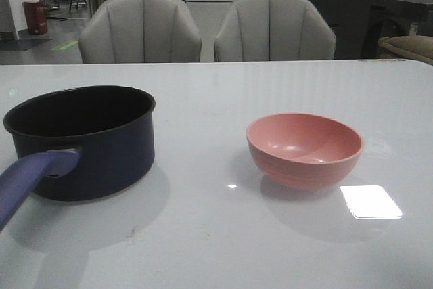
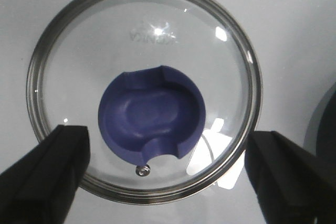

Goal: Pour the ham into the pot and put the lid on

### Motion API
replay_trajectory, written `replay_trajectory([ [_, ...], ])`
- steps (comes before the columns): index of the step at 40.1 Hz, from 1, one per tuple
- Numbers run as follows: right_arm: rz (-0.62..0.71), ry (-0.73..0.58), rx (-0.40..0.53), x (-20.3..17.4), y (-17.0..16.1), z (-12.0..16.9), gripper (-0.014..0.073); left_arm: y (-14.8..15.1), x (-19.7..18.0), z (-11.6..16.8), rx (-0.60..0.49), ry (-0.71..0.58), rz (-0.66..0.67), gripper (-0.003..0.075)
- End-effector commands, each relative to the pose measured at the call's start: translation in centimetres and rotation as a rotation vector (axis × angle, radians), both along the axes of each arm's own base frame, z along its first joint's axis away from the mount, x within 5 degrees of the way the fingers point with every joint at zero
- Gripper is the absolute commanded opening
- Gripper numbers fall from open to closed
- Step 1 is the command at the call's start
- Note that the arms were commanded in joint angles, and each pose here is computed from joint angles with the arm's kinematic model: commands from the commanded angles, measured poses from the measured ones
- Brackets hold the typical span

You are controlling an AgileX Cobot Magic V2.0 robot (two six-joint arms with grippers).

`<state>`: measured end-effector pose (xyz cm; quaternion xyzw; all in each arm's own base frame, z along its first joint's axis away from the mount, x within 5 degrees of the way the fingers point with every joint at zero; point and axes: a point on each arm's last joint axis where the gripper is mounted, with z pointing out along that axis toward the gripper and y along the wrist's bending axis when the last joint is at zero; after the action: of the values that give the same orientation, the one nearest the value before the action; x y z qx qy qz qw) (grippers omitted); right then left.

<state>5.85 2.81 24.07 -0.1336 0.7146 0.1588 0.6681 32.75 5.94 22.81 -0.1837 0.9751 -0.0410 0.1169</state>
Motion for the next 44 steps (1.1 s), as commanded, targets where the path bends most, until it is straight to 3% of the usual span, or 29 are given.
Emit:
replay_trajectory([
  [1, -0.033, -0.077, 0.032, 0.1, -0.3, 1.4, 0.0148, 0.1, 0.4, 1.3, 0.012, -0.050, 0.008, 0.0627],
  [37, -0.033, -0.077, 0.032, 0.1, -0.3, 1.4, 0.0148, 0.8, 3.0, -1.6, 0.011, 0.019, 0.028, 0.0624],
  [44, -0.033, -0.077, 0.032, 0.1, -0.3, 1.4, 0.0148, 0.8, 3.0, -2.1, 0.006, 0.042, 0.027, 0.0542],
])
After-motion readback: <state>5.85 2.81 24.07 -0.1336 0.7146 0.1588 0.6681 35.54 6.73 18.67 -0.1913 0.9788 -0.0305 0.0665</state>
